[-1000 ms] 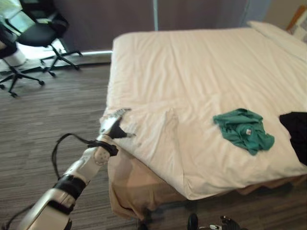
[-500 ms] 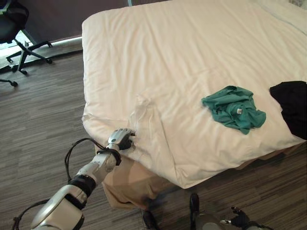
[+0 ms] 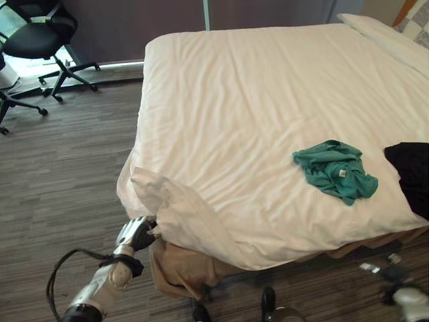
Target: Tidy up the quilt and then pick up the clothes from the bed and put them into the laundry hamper.
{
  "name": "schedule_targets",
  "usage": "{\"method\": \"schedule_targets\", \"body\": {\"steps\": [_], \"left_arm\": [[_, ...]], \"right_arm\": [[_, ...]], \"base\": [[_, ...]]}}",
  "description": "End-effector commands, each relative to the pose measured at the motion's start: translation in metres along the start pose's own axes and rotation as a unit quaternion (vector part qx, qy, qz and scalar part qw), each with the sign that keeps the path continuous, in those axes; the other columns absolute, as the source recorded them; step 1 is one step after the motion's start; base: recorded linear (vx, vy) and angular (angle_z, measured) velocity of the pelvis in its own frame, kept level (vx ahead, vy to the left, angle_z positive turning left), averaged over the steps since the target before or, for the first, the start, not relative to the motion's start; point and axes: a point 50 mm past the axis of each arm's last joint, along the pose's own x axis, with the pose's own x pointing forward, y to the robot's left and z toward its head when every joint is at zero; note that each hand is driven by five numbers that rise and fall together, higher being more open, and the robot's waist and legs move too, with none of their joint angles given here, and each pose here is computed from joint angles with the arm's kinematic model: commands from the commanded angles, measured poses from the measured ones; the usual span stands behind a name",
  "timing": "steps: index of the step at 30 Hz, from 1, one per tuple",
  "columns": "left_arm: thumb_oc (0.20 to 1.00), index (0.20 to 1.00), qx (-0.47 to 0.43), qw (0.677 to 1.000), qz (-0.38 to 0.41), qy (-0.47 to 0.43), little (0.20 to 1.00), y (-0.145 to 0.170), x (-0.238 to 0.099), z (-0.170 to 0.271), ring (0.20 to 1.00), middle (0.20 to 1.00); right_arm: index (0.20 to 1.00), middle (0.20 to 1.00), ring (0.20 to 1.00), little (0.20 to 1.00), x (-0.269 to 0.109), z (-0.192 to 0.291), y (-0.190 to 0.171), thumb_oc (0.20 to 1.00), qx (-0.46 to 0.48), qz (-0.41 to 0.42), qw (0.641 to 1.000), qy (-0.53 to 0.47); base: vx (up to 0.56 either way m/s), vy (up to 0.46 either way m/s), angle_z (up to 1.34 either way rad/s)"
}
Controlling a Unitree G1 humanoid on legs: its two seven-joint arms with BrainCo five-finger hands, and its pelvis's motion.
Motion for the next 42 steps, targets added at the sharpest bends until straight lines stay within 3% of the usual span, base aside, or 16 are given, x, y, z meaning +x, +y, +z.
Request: {"method": "schedule_targets", "body": {"steps": [1,4,7,8,9,10,15,16,19,20,24,25,29,30,36,42], "left_arm": [[1.0,1.0,0.003,0.987,-0.043,0.152,1.0,-0.018,-0.039,-0.063,1.0,1.0],[1.0,1.0,-0.042,0.972,-0.046,0.228,1.0,-0.055,-0.066,-0.078,1.0,1.0],[1.0,1.0,-0.086,0.928,-0.046,0.359,1.0,-0.091,-0.114,-0.104,1.0,1.0],[1.0,1.0,-0.117,0.893,-0.047,0.432,1.0,-0.104,-0.142,-0.115,1.0,1.0],[1.0,1.0,-0.117,0.893,-0.046,0.432,1.0,-0.104,-0.141,-0.115,1.0,1.0],[1.0,1.0,-0.121,0.869,-0.055,0.476,1.0,-0.112,-0.162,-0.122,1.0,1.0],[1.0,1.0,-0.126,0.863,-0.044,0.486,1.0,-0.106,-0.165,-0.128,1.0,1.0],[1.0,1.0,-0.124,0.882,-0.021,0.455,1.0,-0.093,-0.145,-0.125,1.0,1.0],[1.0,1.0,-0.13,0.905,0.0,0.405,1.0,-0.082,-0.121,-0.116,1.0,1.0],[1.0,1.0,-0.138,0.936,0.034,0.323,1.0,-0.063,-0.084,-0.097,1.0,1.0],[1.0,1.0,-0.178,0.968,0.083,0.159,1.0,-0.033,-0.029,-0.04,1.0,1.0],[1.0,1.0,-0.206,0.971,0.104,0.058,1.0,-0.02,-0.007,0.002,1.0,1.0],[1.0,1.0,-0.213,0.969,0.12,0.034,1.0,-0.002,0.04,0.037,1.0,1.0],[1.0,1.0,-0.22,0.969,0.109,0.02,1.0,-0.008,0.05,0.057,1.0,1.0],[1.0,1.0,-0.295,0.947,0.054,0.112,1.0,-0.054,0.05,0.057,1.0,1.0],[1.0,1.0,-0.243,0.959,-0.018,0.145,1.0,-0.089,0.032,0.048,1.0,1.0]], "right_arm": [[1.0,1.0,1.0,1.0,0.017,0.036,-0.056,1.0,0.062,-0.086,0.994,-0.031],[1.0,1.0,1.0,1.0,0.017,0.091,-0.027,1.0,0.042,-0.082,0.986,-0.142],[1.0,1.0,1.0,1.0,-0.013,0.174,0.011,1.0,0.052,-0.052,0.94,-0.334],[0.799,0.799,0.799,0.799,-0.035,0.218,0.02,0.799,0.054,-0.034,0.903,-0.425],[0.57,0.57,0.57,0.57,-0.035,0.218,0.02,0.57,0.055,-0.034,0.903,-0.426],[0.2,0.2,0.2,0.2,-0.055,0.25,0.038,0.2,0.079,-0.002,0.874,-0.48],[0.2,0.2,0.2,0.2,-0.094,0.321,0.06,0.2,0.119,0.05,0.812,-0.568],[0.2,0.2,0.2,0.2,-0.116,0.354,0.057,0.2,0.137,0.056,0.778,-0.61],[0.2,0.2,0.2,0.2,-0.132,0.375,0.053,0.2,0.149,0.058,0.755,-0.636],[0.2,0.2,0.2,0.2,-0.147,0.395,0.052,0.2,0.161,0.062,0.734,-0.657],[0.2,0.2,0.2,0.2,-0.162,0.412,0.061,0.2,0.17,0.078,0.721,-0.667],[0.2,0.2,0.2,0.2,-0.165,0.411,0.075,0.2,0.185,0.104,0.723,-0.658],[0.2,0.2,0.2,0.2,-0.182,0.394,0.133,0.2,0.196,0.213,0.72,-0.631],[0.2,0.2,0.2,0.2,-0.189,0.364,0.176,0.2,0.183,0.297,0.726,-0.593],[0.2,0.2,0.2,0.2,-0.225,0.267,0.277,0.2,0.073,0.499,0.716,-0.482],[0.2,0.2,0.2,0.2,-0.251,0.255,0.282,0.2,0.112,0.578,0.664,-0.461]], "base": [[0.0,0.009,0.19],[-0.02,0.053,0.28],[-0.01,0.026,0.05],[-0.01,-0.014,0.17],[-0.02,-0.045,0.4],[-0.03,-0.029,0.72],[-0.16,-0.056,0.45],[-0.21,-0.027,0.46],[-0.2,-0.036,0.68],[-0.09,-0.066,0.48],[-0.16,-0.028,0.54],[-0.23,0.064,0.41],[-0.11,0.053,0.13],[-0.04,0.025,-0.1],[0.01,0.025,-0.14],[0.11,0.009,-0.23]]}}
